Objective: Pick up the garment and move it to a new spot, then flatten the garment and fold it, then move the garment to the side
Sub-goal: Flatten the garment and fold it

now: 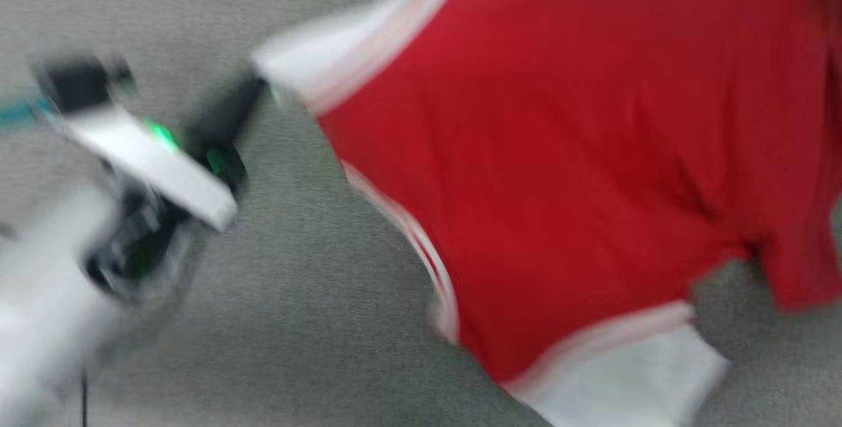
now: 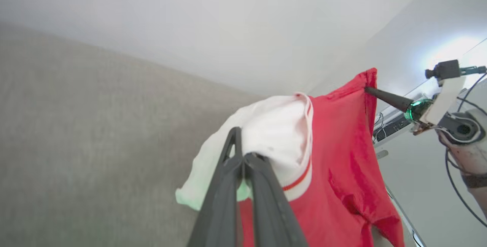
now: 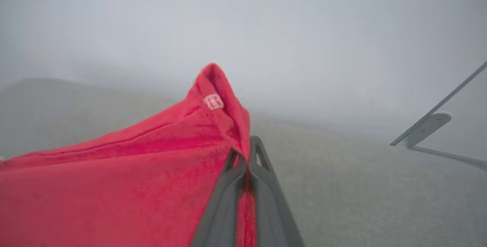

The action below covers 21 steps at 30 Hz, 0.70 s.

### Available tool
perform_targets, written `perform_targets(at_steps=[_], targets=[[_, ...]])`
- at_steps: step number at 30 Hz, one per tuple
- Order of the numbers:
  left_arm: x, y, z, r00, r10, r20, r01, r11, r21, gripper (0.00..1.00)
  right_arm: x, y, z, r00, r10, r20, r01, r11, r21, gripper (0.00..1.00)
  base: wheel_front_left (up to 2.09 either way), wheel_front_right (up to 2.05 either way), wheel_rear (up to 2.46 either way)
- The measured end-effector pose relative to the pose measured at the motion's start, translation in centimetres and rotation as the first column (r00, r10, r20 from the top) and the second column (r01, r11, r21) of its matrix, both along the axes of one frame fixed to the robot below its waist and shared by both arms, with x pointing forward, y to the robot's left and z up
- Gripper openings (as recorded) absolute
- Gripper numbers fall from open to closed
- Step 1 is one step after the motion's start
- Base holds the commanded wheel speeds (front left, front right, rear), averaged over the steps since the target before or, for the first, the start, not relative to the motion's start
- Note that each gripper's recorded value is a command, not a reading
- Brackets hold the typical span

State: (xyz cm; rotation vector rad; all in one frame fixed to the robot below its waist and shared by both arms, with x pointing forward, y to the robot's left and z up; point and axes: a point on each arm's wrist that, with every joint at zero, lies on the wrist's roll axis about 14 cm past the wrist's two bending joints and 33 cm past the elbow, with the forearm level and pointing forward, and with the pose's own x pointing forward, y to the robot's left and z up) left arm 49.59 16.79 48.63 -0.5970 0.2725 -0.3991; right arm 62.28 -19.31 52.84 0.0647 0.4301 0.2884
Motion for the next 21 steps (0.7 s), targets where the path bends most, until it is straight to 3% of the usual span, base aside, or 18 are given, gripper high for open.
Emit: perform_targets(at_steps=[5, 12, 17, 21], targets=[[8.4, 1.5, 6.0, 0.991, 0.045, 0.130, -0.045, 0.999, 0.001, 0.00, 4.0, -2.2, 6.1, 0.973, -0.113, 0.201, 0.097, 0.991, 0.089, 0.00, 0.00, 0.00, 0.00], [18.2, 2.9, 15.0, 0.929, 0.220, 0.298, -0.174, 0.969, -0.173, 0.00, 7.5, -4.8, 11.8, 0.883, -0.257, 0.393, 0.191, 0.961, 0.200, 0.00, 0.00, 0.00, 0.00], [20.4, 1.7, 21.7, 0.874, 0.251, 0.417, -0.142, 0.951, -0.276, 0.00, 8.4, -6.1, 16.2, 0.790, -0.329, 0.517, 0.217, 0.939, 0.266, 0.00, 0.00, 0.00, 0.00], [20.3, 1.6, 24.5, 0.845, 0.267, 0.462, -0.120, 0.939, -0.324, 0.00, 9.0, -5.7, 16.7, 0.776, -0.331, 0.537, 0.222, 0.940, 0.258, 0.00, 0.00, 0.00, 0.00]])
